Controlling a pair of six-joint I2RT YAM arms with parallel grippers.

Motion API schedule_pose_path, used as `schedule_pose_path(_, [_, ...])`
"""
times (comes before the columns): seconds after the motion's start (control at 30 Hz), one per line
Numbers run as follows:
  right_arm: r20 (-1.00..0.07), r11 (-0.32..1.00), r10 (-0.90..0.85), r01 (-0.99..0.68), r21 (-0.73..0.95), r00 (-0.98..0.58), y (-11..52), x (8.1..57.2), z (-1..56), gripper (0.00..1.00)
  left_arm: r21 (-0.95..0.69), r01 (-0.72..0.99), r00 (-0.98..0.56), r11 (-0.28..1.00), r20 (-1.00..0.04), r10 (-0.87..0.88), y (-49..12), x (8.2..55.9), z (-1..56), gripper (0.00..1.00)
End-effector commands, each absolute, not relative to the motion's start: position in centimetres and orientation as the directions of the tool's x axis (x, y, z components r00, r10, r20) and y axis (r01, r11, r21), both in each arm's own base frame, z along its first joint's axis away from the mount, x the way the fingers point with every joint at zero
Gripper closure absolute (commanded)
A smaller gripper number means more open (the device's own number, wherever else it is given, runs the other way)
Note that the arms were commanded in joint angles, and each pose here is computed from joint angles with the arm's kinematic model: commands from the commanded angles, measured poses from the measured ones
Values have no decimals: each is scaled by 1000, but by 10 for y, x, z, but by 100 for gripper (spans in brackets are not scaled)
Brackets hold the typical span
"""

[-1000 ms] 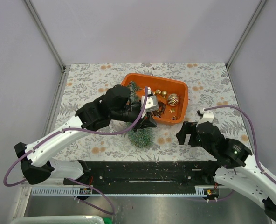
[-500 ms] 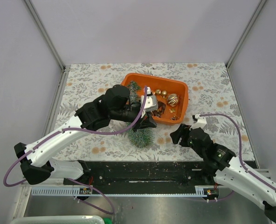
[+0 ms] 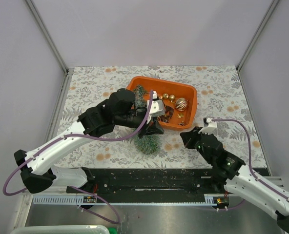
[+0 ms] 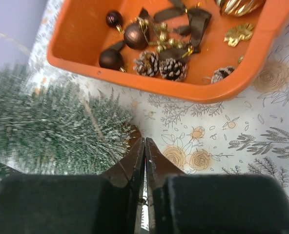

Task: Decorate the small christmas tree

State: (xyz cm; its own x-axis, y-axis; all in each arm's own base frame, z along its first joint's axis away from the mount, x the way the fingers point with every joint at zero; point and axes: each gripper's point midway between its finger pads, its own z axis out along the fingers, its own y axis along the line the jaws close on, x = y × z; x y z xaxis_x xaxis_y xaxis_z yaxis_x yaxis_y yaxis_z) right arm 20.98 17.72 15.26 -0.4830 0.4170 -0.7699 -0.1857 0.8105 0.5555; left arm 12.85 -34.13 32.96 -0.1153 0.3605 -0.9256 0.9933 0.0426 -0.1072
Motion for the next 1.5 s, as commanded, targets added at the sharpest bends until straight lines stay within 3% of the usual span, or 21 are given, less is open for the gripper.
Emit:
schedule_pose_path(0.0, [-798, 804, 473, -189, 564, -373, 147, 201, 202, 95, -89, 996, -88, 9, -950, 298, -335, 119, 348, 100])
schedule_pose_path(0.1, [-835, 815, 450, -237, 529, -316, 134, 194, 239, 100, -98, 995, -94, 3, -949, 302, -329, 113, 343, 100])
schedule_pose_path(0.3, [-955, 930, 160, -286, 231, -251, 130, 210, 306, 100, -124, 992, -124, 19, -946, 300, -313, 109, 333, 100])
schedule_pose_path(0.53, [-997, 966, -57, -249, -70, 59, 124, 245, 404, 100, -148, 989, -145, 10, -947, 287, -302, 102, 330, 100])
schedule_pose_path(0.73, [-922, 907, -287, -237, -349, 259, 148, 269, 453, 100, -146, 989, -148, 25, -952, 266, -287, 98, 330, 100])
schedule_pose_path(0.9, [-782, 857, -402, -106, -505, 476, 166, 285, 516, 100, -161, 986, -165, 39, -951, 261, -277, 96, 323, 100])
schedule_pose_path(1.1, [-668, 807, -480, -14, -591, 569, 203, 314, 553, 100, -164, 984, -175, 63, -954, 242, -269, 99, 324, 100])
schedule_pose_path(1.47, [-563, 774, -493, 39, -632, 663, 236, 356, 586, 100, -168, 983, -181, 77, -958, 223, -261, 99, 323, 100])
